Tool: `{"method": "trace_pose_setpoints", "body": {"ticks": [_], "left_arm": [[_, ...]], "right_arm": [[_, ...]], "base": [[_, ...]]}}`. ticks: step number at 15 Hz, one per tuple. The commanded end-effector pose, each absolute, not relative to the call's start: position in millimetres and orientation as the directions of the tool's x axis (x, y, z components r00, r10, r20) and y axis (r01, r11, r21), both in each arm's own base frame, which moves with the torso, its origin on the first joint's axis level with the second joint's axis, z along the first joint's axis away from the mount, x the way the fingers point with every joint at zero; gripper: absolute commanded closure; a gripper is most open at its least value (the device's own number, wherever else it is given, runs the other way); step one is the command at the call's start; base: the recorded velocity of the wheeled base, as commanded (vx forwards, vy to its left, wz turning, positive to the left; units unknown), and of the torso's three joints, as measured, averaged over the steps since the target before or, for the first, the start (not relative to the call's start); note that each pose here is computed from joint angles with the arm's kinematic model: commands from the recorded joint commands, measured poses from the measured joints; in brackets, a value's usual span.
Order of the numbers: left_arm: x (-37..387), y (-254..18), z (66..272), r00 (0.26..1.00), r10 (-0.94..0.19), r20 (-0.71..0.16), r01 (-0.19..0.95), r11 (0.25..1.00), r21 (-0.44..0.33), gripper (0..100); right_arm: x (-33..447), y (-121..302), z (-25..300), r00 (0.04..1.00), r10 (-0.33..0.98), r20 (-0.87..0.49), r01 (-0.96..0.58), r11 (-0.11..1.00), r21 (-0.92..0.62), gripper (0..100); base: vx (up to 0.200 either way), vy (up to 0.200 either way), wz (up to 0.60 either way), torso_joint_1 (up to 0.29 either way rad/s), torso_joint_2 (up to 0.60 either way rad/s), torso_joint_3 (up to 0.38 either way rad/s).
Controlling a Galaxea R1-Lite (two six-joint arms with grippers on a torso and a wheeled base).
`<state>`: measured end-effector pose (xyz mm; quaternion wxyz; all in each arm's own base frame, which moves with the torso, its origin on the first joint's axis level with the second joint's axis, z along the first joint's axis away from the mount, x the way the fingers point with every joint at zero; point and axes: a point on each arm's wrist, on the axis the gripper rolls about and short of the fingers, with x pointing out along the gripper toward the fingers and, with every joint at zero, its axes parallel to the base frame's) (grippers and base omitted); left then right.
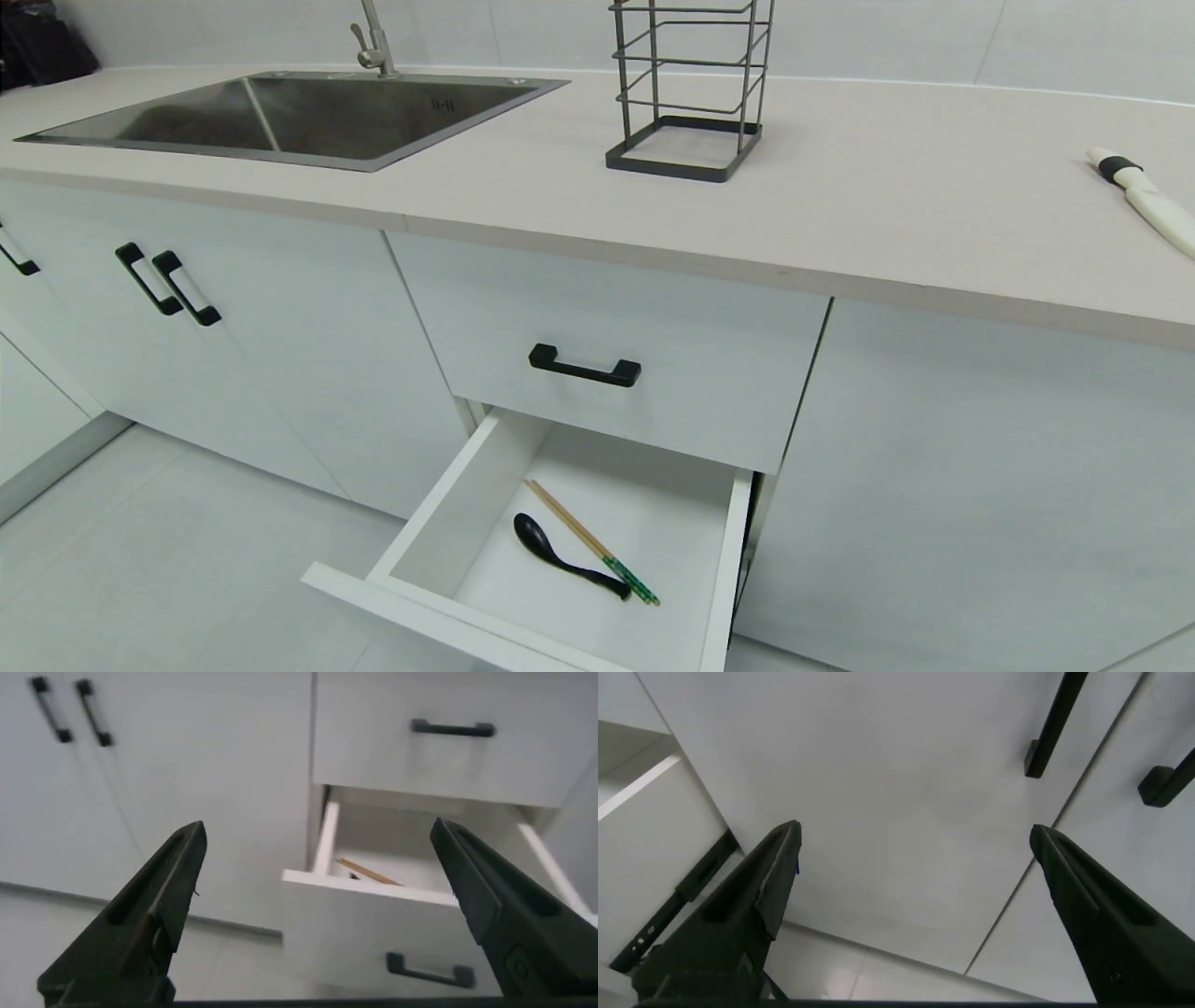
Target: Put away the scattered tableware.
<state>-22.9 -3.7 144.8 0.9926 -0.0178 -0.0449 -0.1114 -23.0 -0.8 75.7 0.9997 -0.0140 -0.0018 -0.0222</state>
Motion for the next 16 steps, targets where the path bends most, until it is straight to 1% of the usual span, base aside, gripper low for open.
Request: {"method": "trace_pose_setpoints", "body": {"ticks": [1,2,3,4,5,7,9,10,11,12,13,14,15,16], "left_arm": [[16.4,-8.3,155.3,0.901,-0.381,-0.209,0.364,0.924,-0.118,0],[28.9,-10.5,146.6,0.845,-0.433,-0.315,0.399,0.901,-0.171,0],[35.8,-11.7,139.3,0.806,-0.459,-0.374,0.41,0.889,-0.205,0],[41.7,-12.5,125.4,0.757,-0.473,-0.45,0.405,0.881,-0.244,0],[42.6,-12.6,120.0,0.741,-0.473,-0.476,0.4,0.881,-0.254,0],[46.2,-13.0,116.6,0.719,-0.473,-0.509,0.392,0.881,-0.265,0],[58.1,-13.9,113.1,0.671,-0.468,-0.575,0.372,0.884,-0.284,0],[64.9,-14.4,109.5,0.638,-0.462,-0.616,0.377,0.885,-0.273,0],[67.9,-14.6,108.1,0.623,-0.46,-0.633,0.386,0.884,-0.262,0],[81.7,-15.1,104.2,0.576,-0.438,-0.69,0.419,0.883,-0.21,0],[91.4,-15.3,101.6,0.565,-0.407,-0.718,0.431,0.888,-0.164,0],[98.4,-15.2,98.3,0.555,-0.379,-0.74,0.43,0.893,-0.134,0],[115.7,-15.8,91.1,0.548,-0.342,-0.763,0.432,0.897,-0.091,0],[124.4,-17.2,86.3,0.535,-0.344,-0.772,0.44,0.893,-0.093,0]], "right_arm": [[-22.8,-0.8,75.5,0.999,-0.043,0.0,0.043,0.999,-0.014,0],[-22.8,-0.7,75.5,0.999,-0.04,0.0,0.04,0.999,0.02,0],[-22.8,-0.7,75.5,0.999,-0.038,0.0,0.038,0.999,0.021,0],[-22.8,-0.6,75.5,0.999,-0.037,0.0,0.037,0.999,0.017,0],[-22.8,-0.6,75.5,0.999,-0.035,0.0,0.035,0.999,0.017,0],[-22.8,-0.6,75.5,0.999,-0.034,0.0,0.034,0.999,0.008,0],[-22.8,-0.4,75.5,1.0,-0.028,0.0,0.028,1.0,0.003,0],[-22.8,-0.4,75.5,1.0,-0.028,0.0,0.028,1.0,0.005,0],[-22.8,-0.4,75.5,1.0,-0.029,0.0,0.029,1.0,0.006,0],[-22.8,-0.4,75.5,1.0,-0.029,0.0,0.029,1.0,0.006,0],[-22.8,-0.4,75.5,1.0,-0.028,0.0,0.028,1.0,0.006,0],[-22.8,-0.4,75.5,1.0,-0.028,0.0,0.028,1.0,0.006,0],[-22.8,-0.4,75.5,1.0,-0.029,0.0,0.029,1.0,0.006,0],[-22.8,-0.4,75.5,1.0,-0.028,0.0,0.028,1.0,0.006,0]], "base": [[0.0,0.0,0.0,0.0,0.0,0.0],[0.0,0.0,0.0,0.0,0.0,0.0],[0.0,0.0,0.0,0.0,0.0,0.0],[0.0,0.0,0.0,0.0,0.0,0.0],[0.0,0.0,0.0,0.0,0.0,0.0],[0.0,0.0,0.0,0.0,0.0,0.0],[0.0,0.0,0.0,0.0,0.0,0.0],[0.0,0.0,0.0,0.0,0.0,0.0],[0.0,0.0,0.0,0.0,0.0,0.0],[0.0,0.0,0.0,0.0,0.0,0.0],[0.0,0.0,0.0,0.0,0.0,0.0],[0.0,0.0,0.0,0.0,0.0,0.0],[0.0,0.0,0.0,0.0,0.0,0.0],[0.0,0.0,0.0,0.0,0.0,0.0]]}}
